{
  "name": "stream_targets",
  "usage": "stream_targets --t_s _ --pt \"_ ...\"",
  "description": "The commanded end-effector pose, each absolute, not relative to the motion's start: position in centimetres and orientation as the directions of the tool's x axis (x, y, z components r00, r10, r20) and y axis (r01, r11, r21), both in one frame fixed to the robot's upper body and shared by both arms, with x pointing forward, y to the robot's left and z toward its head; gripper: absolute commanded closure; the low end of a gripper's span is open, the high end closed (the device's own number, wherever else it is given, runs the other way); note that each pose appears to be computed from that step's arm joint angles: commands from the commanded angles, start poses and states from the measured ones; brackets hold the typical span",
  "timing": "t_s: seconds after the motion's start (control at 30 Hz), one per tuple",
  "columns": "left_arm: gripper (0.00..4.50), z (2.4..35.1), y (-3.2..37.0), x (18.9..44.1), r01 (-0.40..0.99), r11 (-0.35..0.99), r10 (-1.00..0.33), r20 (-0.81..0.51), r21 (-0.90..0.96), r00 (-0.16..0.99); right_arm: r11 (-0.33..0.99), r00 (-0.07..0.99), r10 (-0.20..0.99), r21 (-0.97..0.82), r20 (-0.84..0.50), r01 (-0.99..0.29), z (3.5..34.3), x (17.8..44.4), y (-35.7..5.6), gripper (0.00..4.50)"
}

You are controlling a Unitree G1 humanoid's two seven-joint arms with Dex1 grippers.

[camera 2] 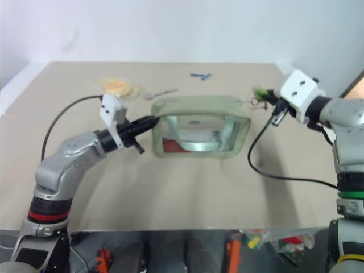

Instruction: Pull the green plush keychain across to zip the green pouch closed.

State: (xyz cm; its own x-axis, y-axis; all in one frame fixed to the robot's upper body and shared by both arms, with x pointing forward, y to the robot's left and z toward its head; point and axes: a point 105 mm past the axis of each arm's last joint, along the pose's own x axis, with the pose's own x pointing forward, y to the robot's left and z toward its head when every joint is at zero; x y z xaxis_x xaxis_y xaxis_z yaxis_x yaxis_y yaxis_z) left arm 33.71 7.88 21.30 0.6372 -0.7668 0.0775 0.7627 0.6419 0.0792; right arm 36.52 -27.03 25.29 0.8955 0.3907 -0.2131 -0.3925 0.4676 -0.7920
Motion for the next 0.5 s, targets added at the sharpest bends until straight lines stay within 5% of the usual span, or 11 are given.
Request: stream_targets --t_s 0.03,0.3,0.5 --pt "4.5 22.1 8.3 33.6 0.743 0.659 -0.752 0.104 0.117 0.65 0.434 0.926 0.326 -0.84 -0.19 -0.325 26.4 36.3 -27.6 4.44" --pt "4.5 22.1 8.5 33.8 0.733 0.667 -0.745 0.096 0.133 0.661 0.438 0.917 0.295 -0.816 -0.267 -0.378 23.3 36.8 -26.7 4.44" --pt "4.5 22.4 8.4 34.0 0.728 0.67 -0.742 0.101 0.144 0.663 0.325 0.871 0.299 -0.816 -0.39 -0.478 19.1 36.6 -24.8 4.44"
